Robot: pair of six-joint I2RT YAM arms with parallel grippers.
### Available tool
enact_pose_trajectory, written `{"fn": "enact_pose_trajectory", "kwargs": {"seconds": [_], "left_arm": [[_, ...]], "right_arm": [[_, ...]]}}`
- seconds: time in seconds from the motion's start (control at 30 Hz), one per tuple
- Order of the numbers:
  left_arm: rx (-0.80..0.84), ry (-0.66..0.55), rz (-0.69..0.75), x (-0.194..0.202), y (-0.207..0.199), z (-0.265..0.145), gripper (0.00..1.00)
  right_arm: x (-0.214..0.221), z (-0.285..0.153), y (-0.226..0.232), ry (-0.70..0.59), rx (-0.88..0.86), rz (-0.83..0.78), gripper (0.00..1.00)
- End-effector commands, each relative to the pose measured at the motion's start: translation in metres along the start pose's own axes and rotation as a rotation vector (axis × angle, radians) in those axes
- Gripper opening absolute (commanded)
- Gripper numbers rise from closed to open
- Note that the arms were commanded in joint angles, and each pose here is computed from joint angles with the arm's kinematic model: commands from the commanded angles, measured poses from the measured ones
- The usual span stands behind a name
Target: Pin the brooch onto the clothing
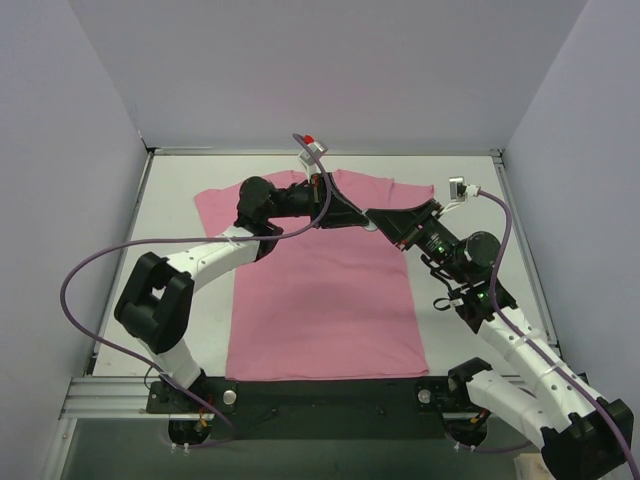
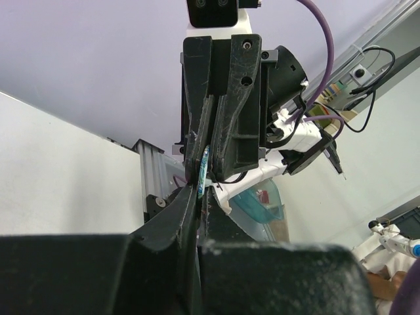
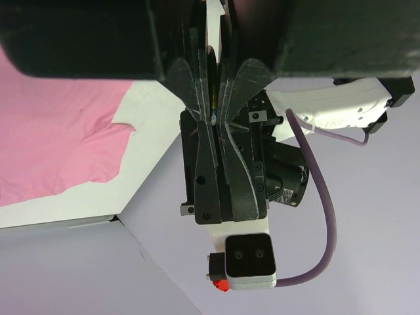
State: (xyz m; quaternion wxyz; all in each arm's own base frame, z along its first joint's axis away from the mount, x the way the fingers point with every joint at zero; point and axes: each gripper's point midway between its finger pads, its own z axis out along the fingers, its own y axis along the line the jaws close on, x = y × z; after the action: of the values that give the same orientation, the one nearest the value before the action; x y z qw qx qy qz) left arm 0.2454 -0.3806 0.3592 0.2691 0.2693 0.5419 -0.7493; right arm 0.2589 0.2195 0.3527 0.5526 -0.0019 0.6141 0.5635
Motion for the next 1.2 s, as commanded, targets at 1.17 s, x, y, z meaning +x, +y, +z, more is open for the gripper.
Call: {"fn": "enact_pose_trajectory", "kwargs": {"seconds": [1.17], "left_arm": [[0.005, 0.021, 0.159, -0.007, -0.024, 0.0, 0.36]], "right_arm": [[-0.023, -0.007, 0.014, -0.093, -0.046, -0.038, 0.0]]}}
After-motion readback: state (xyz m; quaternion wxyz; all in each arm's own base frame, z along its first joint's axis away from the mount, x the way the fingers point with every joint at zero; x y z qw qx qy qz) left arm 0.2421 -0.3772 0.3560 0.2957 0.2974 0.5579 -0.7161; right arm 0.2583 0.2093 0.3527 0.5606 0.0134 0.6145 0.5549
